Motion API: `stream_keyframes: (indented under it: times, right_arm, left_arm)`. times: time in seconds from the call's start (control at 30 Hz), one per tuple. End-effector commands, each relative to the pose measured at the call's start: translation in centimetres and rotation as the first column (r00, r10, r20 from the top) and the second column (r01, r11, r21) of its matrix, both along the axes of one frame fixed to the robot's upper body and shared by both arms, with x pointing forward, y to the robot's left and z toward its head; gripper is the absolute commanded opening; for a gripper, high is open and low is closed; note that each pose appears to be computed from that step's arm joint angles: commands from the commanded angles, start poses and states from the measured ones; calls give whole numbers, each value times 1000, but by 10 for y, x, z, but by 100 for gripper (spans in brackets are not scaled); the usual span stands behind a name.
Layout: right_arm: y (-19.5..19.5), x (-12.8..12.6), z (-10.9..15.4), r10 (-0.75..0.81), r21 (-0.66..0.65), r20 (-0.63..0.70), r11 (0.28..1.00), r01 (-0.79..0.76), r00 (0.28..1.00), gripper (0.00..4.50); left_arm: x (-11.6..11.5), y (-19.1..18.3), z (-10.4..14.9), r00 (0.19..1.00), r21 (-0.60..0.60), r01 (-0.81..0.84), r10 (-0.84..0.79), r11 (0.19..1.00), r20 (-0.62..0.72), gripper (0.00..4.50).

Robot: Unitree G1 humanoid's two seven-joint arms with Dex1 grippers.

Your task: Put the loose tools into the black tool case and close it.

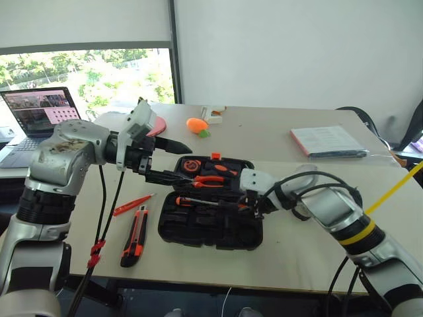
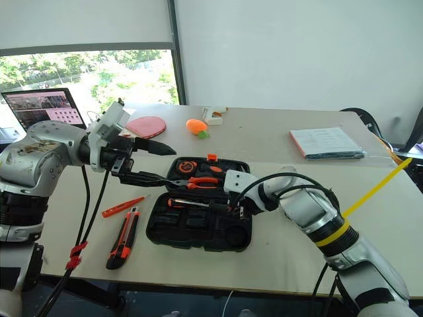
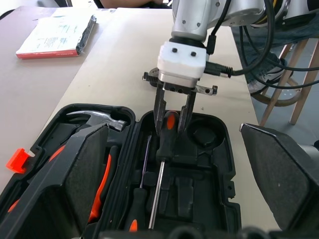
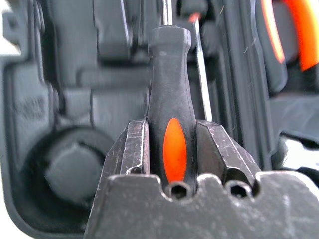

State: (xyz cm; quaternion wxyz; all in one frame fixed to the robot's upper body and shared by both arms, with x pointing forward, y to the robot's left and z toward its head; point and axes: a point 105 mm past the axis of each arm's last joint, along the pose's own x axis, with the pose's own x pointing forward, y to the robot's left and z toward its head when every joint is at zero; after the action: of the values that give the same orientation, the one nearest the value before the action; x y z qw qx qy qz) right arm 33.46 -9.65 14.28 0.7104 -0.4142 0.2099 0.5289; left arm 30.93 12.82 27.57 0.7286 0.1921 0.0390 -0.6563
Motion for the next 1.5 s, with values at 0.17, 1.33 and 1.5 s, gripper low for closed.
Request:
stream_keyframes:
  times: [0.17,1.33,1.5]
  right_arm:
    - [-3,2,6,1,-4,41,1000,-1,999,102]
    - [34,-24,15,22,223,-95,975,-1,995,11]
    - [40,-23,7,25,226,-106,974,0,994,11]
  left_arm:
    - [-3,-3,14,997,-11,12,-11,1000,73,450]
    - [0,-9,16,996,-9,37,-36,999,86,450]
    - [1,-9,18,995,-9,37,-36,999,90,450]
